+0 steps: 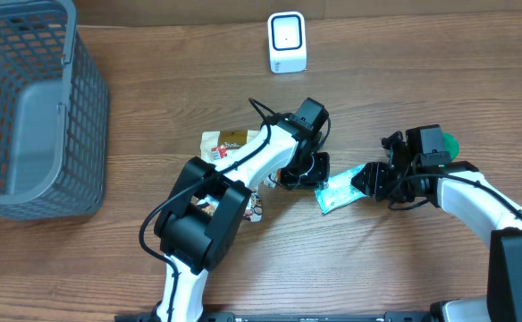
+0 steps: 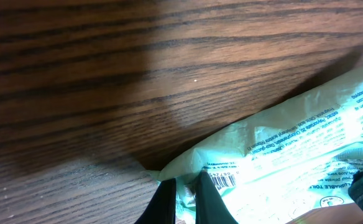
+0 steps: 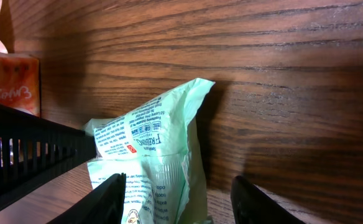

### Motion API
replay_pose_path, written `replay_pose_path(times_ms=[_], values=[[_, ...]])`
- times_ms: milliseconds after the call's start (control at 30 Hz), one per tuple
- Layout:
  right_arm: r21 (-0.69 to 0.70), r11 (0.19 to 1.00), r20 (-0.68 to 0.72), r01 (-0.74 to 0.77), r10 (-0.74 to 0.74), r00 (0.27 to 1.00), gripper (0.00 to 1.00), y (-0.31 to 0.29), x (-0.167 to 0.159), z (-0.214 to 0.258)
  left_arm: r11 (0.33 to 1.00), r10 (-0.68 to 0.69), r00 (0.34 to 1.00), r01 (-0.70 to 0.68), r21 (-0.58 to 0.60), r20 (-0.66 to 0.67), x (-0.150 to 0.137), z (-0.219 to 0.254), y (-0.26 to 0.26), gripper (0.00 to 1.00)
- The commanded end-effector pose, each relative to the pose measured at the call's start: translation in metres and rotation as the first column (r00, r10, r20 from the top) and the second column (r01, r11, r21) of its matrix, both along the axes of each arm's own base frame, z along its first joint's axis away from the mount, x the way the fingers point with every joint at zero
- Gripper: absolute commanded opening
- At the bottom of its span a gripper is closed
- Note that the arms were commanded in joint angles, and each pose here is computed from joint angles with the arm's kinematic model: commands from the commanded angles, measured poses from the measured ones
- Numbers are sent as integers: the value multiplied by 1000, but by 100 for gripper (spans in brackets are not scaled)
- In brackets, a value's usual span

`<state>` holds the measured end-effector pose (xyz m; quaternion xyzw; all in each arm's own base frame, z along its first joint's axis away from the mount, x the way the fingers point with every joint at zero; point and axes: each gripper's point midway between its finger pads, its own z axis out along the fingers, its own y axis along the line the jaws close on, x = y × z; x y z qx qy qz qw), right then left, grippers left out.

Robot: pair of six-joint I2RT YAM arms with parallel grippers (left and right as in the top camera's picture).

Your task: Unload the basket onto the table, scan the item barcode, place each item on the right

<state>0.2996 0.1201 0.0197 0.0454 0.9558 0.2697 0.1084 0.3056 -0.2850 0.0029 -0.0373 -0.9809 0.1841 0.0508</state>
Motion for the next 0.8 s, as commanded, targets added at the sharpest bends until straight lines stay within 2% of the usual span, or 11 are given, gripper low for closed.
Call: replay_pose_path(times_ms=[0,200,400,467,600,767], values=[[23,1000,28,-13,12,1000,52,4,10,8,995,6,1000,-4,104,-27,-6,-34,14,4],[51,998,-8,-22,23,1000,36,8,4,2,995,6,1000,-4,104,-27,-6,-34,14,4],[77,997,-43,-30,34,999,31,12,0,-6,995,6,1000,-4,104,-26,-6,-34,13,4],[77,997,-46,-30,34,998,27,12,0,-7,995,6,1000,-4,104,-27,-6,-34,14,4],[79,996,-42,-32,35,999,6,12,0,-6,995,6,1000,-3,104,-27,-6,-34,14,4],[109,989,8,-98,98,995,4,18,0,4,995,9,1000,-7,104,-28,-5,-33,15,4]])
